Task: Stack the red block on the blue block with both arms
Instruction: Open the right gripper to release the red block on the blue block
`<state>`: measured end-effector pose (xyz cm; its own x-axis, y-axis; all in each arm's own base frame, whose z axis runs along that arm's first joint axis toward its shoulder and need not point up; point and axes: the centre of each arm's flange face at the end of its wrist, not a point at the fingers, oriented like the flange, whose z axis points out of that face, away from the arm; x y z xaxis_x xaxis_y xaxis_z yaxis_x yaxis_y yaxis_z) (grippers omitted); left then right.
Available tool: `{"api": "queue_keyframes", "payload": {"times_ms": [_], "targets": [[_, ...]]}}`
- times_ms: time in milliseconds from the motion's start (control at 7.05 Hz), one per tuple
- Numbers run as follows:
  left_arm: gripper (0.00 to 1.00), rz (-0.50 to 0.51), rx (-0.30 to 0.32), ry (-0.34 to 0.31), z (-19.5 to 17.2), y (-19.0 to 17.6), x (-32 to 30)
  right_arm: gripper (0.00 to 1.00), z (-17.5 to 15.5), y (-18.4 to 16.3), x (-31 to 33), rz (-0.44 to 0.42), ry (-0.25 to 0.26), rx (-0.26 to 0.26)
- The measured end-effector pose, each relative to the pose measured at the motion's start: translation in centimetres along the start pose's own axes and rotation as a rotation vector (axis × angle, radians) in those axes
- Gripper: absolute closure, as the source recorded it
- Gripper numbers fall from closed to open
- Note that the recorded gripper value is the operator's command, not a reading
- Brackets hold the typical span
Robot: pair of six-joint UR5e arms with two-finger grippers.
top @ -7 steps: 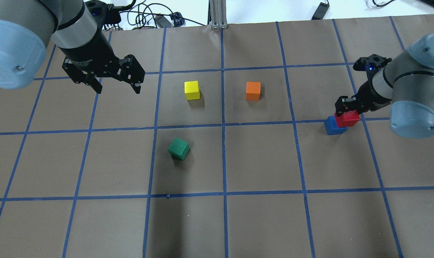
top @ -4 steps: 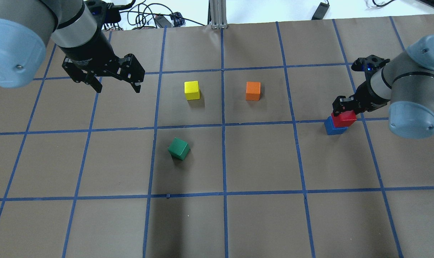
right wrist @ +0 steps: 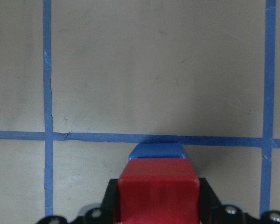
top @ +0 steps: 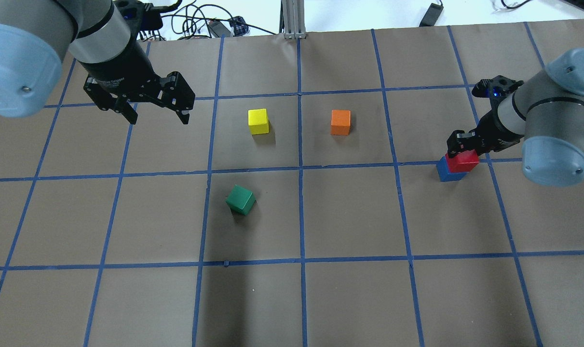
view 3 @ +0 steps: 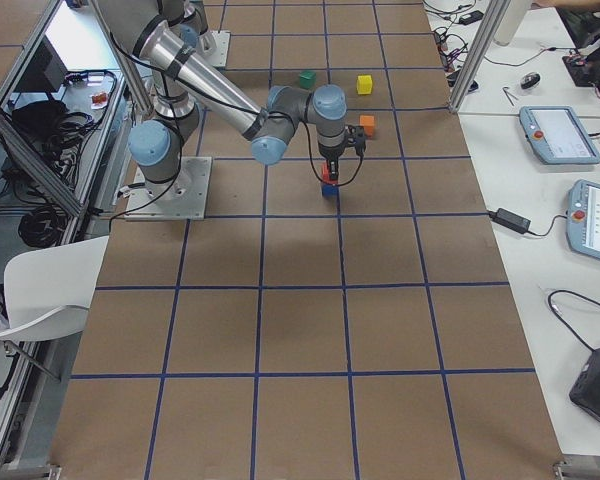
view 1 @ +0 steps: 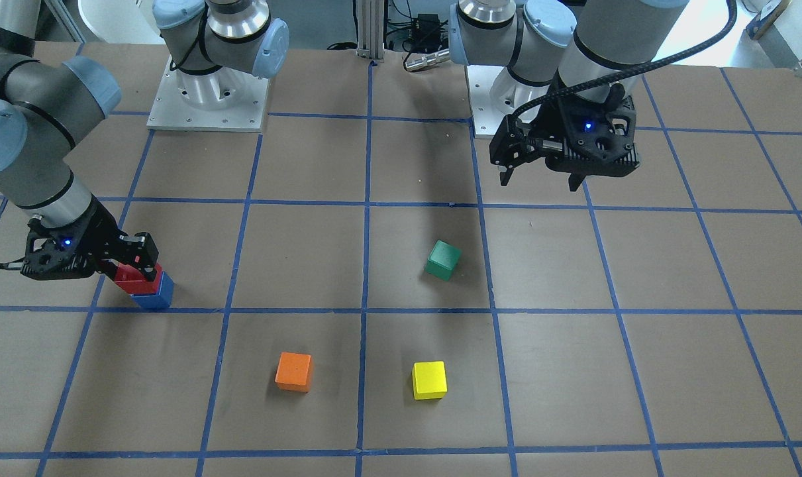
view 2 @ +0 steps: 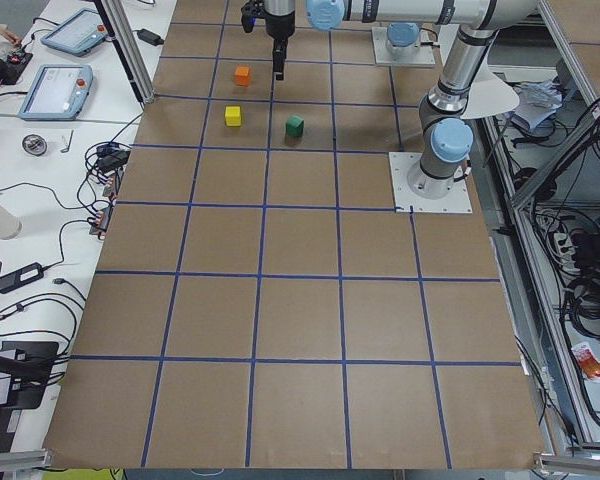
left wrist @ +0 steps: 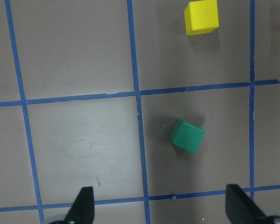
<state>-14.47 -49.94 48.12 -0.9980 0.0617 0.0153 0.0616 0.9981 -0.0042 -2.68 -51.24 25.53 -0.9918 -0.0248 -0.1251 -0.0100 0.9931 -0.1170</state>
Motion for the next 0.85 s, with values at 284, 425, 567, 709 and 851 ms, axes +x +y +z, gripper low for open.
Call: {"api": "queue_keyframes", "payload": {"times_ms": [284,425,567,709,851], "targets": [[0.0,-0.001,0.0,0.0,0.0,-0.01,-0.06,0.6,0.09,0.07,-0.06,0.0,-0.003,-0.007],[0.0,-0.001,0.0,0.0,0.0,-0.01,-0.06,0.47,0.09,0.09,-0.03,0.0,0.001,-0.009],[0.0,-0.001,0.0,-0.001,-0.01,-0.01,-0.07,0.37,0.12,0.12,-0.01,0.001,0.002,-0.011],[0.0,-0.001,0.0,-0.001,0.0,-0.01,-0.07,0.3,0.21,0.21,-0.02,0.001,0.002,-0.014],[0.0,-0.001,0.0,0.0,-0.01,-0.02,-0.07,0.2,0.41,0.39,-0.06,0.001,0.001,-0.018]]}}
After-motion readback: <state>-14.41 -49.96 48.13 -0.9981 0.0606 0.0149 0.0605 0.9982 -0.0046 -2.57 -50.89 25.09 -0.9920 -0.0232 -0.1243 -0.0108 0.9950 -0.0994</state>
